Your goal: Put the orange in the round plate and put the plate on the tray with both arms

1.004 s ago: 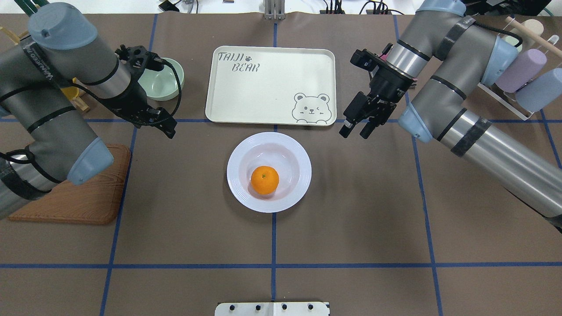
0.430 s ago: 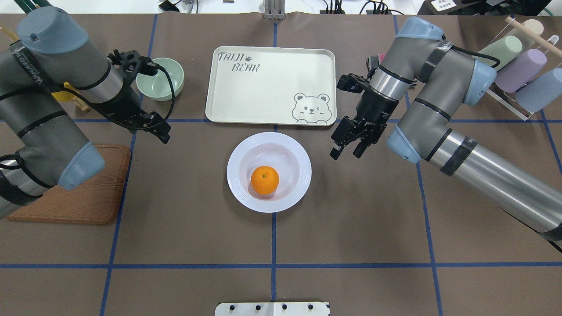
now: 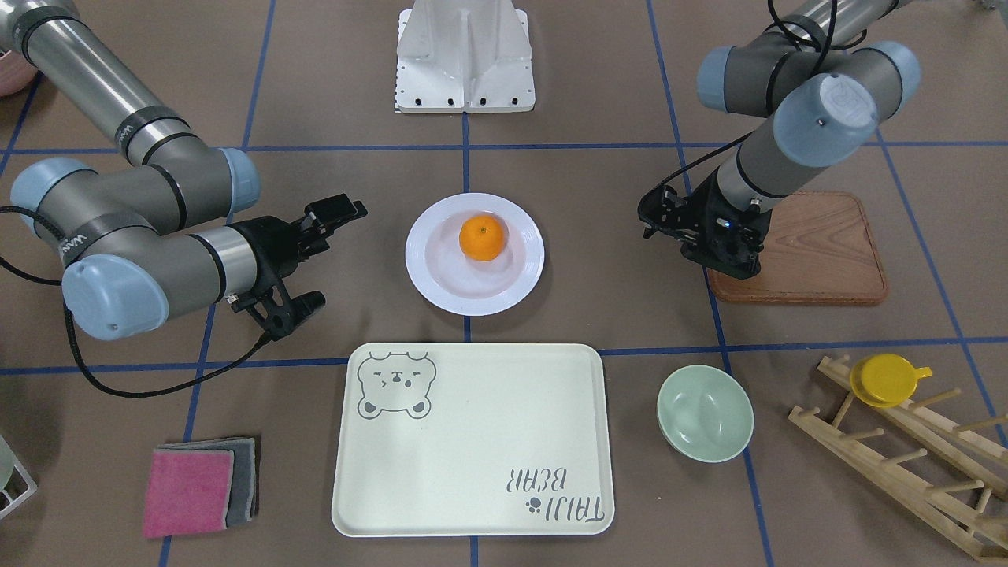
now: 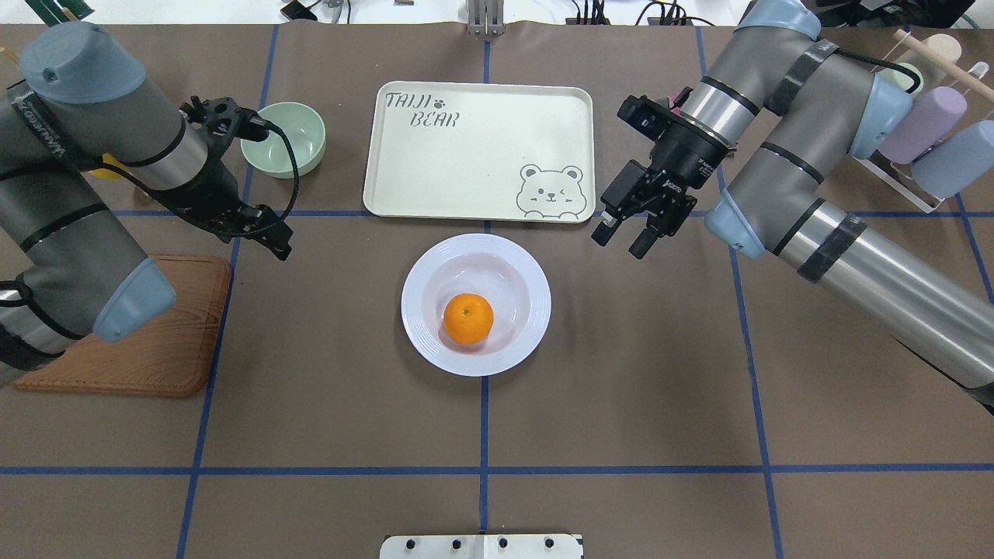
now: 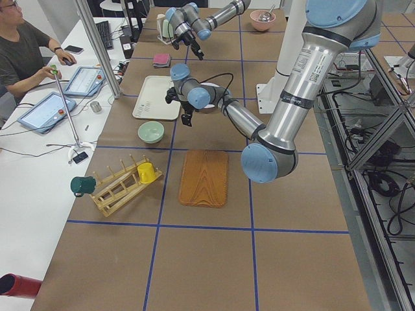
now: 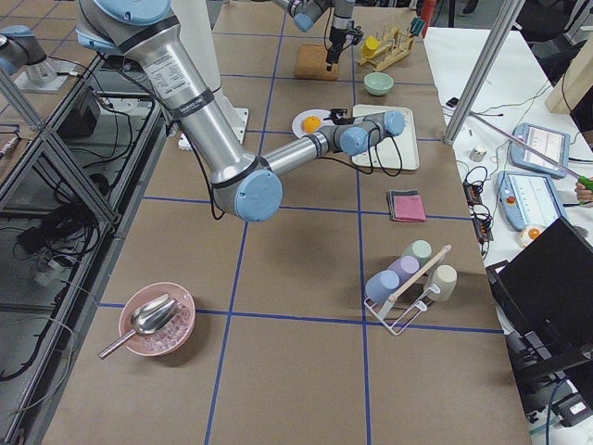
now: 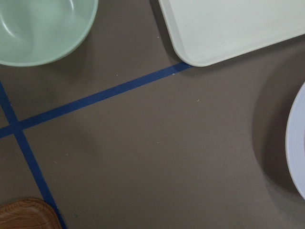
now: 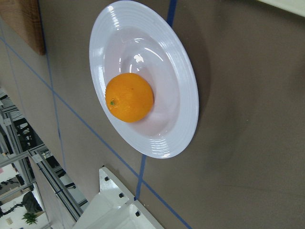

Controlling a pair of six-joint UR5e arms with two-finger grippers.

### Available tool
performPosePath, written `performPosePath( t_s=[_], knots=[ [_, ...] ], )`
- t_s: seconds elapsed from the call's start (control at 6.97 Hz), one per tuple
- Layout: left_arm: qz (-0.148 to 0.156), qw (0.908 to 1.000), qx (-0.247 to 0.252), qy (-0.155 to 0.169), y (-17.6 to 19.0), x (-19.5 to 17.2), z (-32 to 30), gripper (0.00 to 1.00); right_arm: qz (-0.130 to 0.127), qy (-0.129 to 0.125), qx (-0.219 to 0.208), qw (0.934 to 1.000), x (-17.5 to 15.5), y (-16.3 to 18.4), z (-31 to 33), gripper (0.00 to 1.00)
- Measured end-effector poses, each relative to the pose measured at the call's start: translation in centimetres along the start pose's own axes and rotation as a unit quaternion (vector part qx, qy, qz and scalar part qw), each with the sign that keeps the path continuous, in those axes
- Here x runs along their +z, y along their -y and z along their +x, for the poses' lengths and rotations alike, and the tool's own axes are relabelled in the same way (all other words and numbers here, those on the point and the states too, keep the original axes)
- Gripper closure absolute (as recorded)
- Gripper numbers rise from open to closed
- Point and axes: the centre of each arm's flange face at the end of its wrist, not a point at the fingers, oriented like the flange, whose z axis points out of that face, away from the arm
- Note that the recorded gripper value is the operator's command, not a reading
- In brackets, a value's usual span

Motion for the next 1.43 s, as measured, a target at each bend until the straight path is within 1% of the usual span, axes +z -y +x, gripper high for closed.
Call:
performPosePath(
  t_s=[0.14,0.29,0.43,0.57,0.72,0.86,1.15,1.29,1.43],
  knots=[
    [0.0,1.0,0.0,0.0,-0.1,-0.1,0.1,0.01,0.004,-0.016,0.019,0.9997,0.1,0.9,2.0,0.0],
    [0.0,1.0,0.0,0.0,-0.1,-0.2,0.2,0.01,0.007,-0.047,0.035,0.9983,0.7,2.1,4.3,0.0],
    [0.0,1.0,0.001,-0.001,-0.1,-0.3,0.4,0.01,0.009,-0.071,0.038,0.9967,1.6,2.9,6.2,0.0],
    [0.001,1.0,0.001,-0.001,-0.1,-0.3,0.5,0.01,0.01,-0.082,0.032,0.996,2.0,3.3,7.4,0.0],
    [0.001,1.0,0.001,-0.001,-0.1,-0.4,0.5,0.01,0.012,-0.085,0.022,0.9961,2.0,3.4,7.7,0.0],
    [0.001,1.0,0.001,-0.001,0.0,-0.4,0.6,0.01,0.017,-0.076,0.011,0.9969,1.5,3.2,6.9,0.0],
    [0.0,1.0,0.0,-0.004,-0.1,-0.5,0.7,0.01,0.025,-0.029,0.012,0.9992,-1.5,2.4,2.5,0.0],
    [0.0,1.0,-0.001,-0.006,-0.1,-0.5,1.0,0.01,0.023,-0.011,0.012,0.9996,-2.1,2.0,0.7,0.0],
    [-0.001,1.0,-0.004,-0.008,-0.1,-0.6,1.2,0.01,0.021,-0.001,0.017,0.9996,-2.4,1.6,-1.1,0.0]
  ],
)
